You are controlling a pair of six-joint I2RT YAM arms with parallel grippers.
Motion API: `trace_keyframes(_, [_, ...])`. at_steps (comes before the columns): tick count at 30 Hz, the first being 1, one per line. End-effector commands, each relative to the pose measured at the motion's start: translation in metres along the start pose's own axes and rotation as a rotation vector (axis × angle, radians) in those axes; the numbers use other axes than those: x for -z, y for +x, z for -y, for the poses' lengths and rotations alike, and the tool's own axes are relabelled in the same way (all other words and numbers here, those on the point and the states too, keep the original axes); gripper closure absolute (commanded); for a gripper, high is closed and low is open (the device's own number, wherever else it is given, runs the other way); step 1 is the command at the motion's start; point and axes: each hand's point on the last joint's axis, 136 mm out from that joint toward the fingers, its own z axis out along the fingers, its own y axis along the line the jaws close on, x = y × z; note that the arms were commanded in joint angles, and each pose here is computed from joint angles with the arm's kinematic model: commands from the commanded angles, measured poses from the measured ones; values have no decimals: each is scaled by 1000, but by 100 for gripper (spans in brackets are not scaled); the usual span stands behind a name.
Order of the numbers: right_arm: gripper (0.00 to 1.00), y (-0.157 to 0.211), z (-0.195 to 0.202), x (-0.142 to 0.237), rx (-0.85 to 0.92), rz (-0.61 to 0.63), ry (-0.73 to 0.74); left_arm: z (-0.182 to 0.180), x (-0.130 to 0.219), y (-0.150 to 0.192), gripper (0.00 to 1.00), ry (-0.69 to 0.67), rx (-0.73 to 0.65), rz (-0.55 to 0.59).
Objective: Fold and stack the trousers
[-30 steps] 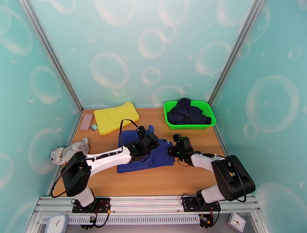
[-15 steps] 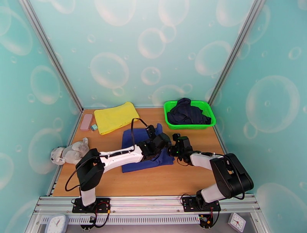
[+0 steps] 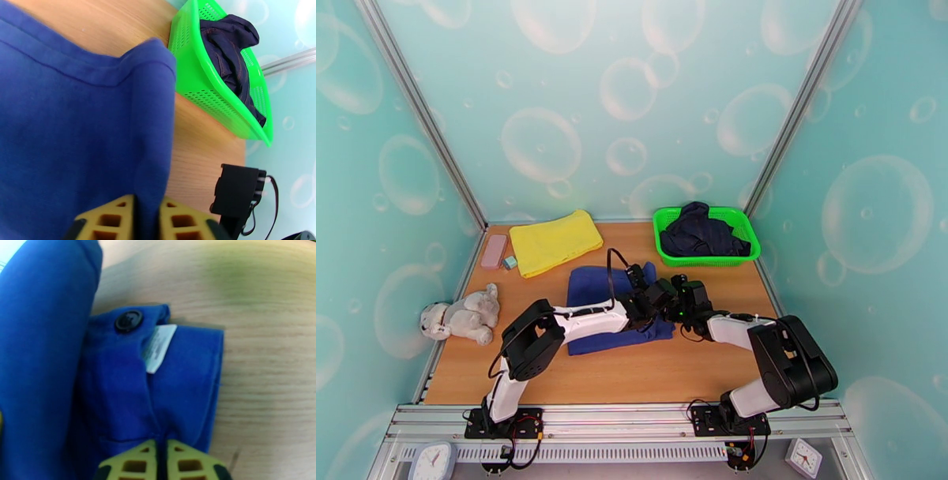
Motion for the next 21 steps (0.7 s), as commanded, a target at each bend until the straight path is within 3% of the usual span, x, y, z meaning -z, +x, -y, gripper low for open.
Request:
trace_keyframes(1, [81,26,16,4,-70,-81,41,45,14,-12,72,178,4,33])
trace_keyframes(8, [72,-13,37,55,-143,151,70,41,55,-56,52,329,-77,138])
trace_keyframes(11, [70,-33,37,85,-126,295,74,20,77,-63,30,413,-143,159])
trace_keyframes(12, [70,-39,27,94,-92,340,50,10,83,-62,2,433,-182,154])
trace_keyframes(16, [68,-49,-35,110,77,421,-149,-43,97,-68,1,396,-283,162])
trace_keyframes(21, [69,-32,-113,103,213,317,-457,-105,88,-115,1,429,-270,102])
